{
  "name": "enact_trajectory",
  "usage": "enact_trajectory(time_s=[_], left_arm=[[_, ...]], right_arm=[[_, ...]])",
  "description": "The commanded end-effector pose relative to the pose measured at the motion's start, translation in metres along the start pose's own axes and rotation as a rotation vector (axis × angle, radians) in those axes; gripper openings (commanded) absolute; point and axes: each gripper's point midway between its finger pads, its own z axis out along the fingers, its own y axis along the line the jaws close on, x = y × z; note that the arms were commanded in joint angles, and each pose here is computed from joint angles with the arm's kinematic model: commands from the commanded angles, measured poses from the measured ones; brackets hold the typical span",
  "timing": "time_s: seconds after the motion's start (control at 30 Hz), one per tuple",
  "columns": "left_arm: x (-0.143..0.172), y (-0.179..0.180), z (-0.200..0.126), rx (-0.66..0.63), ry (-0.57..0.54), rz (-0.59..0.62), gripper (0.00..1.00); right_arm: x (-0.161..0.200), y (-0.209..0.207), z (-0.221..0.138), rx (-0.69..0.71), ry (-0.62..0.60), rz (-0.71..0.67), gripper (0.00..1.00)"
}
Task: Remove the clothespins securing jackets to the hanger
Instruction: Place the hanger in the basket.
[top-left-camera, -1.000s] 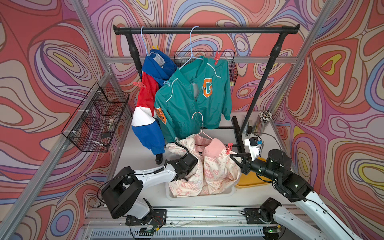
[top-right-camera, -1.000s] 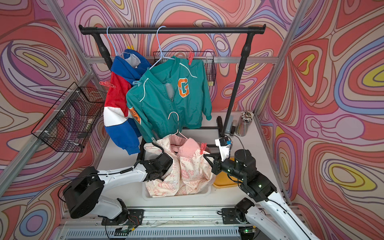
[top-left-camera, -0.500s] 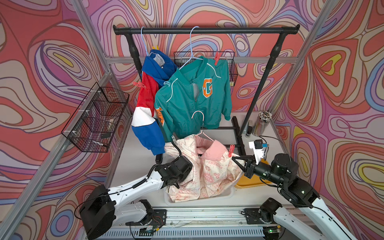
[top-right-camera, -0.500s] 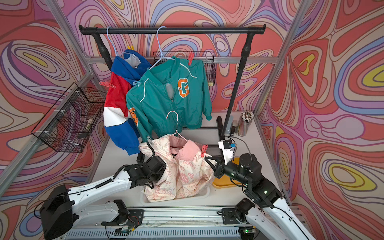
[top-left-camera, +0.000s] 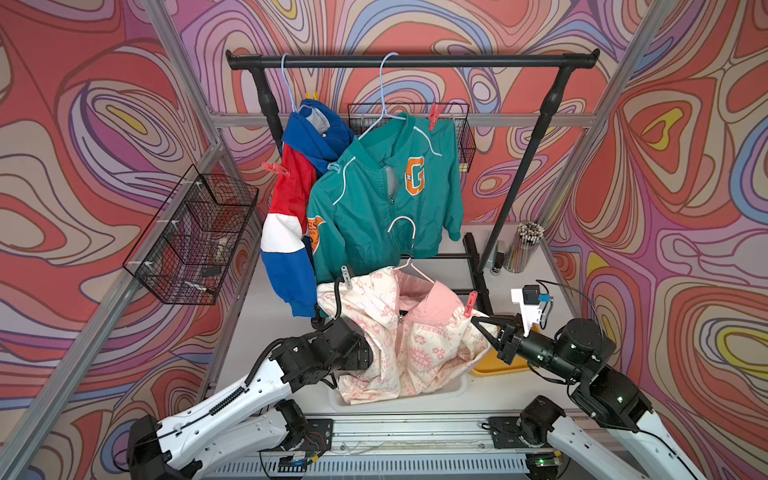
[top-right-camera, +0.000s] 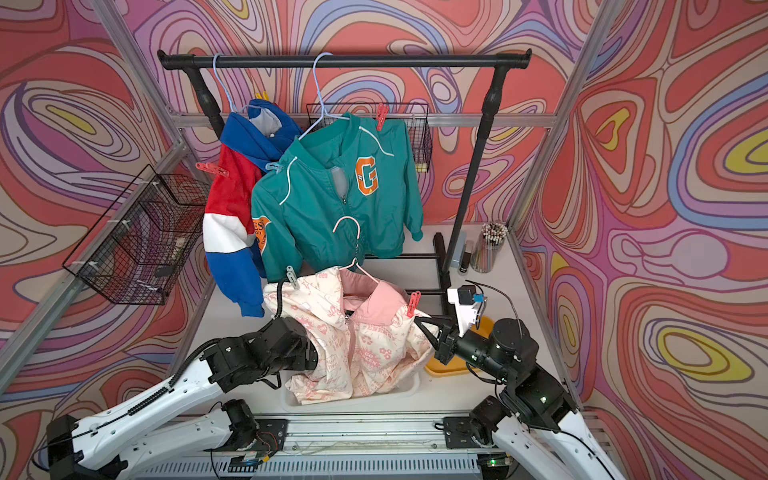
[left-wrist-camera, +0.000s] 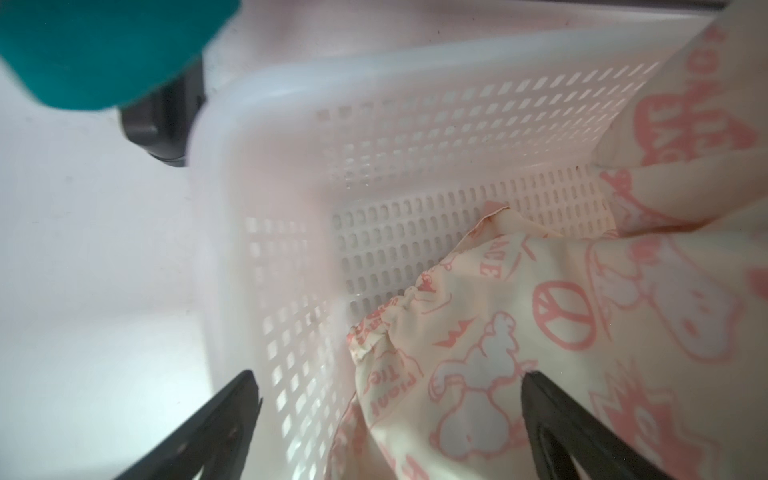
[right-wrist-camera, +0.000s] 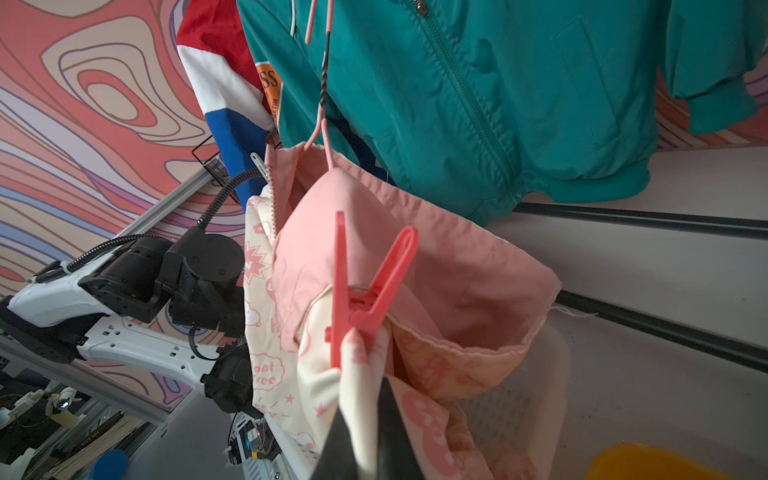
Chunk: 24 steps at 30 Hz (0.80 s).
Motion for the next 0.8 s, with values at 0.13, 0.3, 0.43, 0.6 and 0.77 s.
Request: enact_trajectory(time_s=[0.13, 0.3, 0.43, 0.6, 0.77], left_arm=[[-0.019, 0.021, -0.036, -0.093, -0.064, 0.007, 1.0], [-0.013, 0.034, -0.048, -0.114, -0.05, 0.015, 1.0], [-0.02, 0.072, -0.062, -0.309, -0.125, -0.041, 1.0], [-0.033, 0.059, -0.061, -0.279, -0.148, -0.034, 1.0], [-0.034, 0.07, -0.078, -0.286, -0.172, -0.082, 1.0]], right_arm=[[-0.024, -0.026, 0.0, 0.18, -0.062, -0.031, 0.0], [-0.022, -0.027, -0.004, 0.186, -0.055, -0.048, 0.0], [-0.017, -0.032, -0.004, 0.205, -0.054, -0.028, 0.0], [-0.015, -0.039, 0.0, 0.232, -0.046, -0.017, 0.0], [-0.015, -0.047, 0.004, 0.269, -0.044, -0.01, 0.0]])
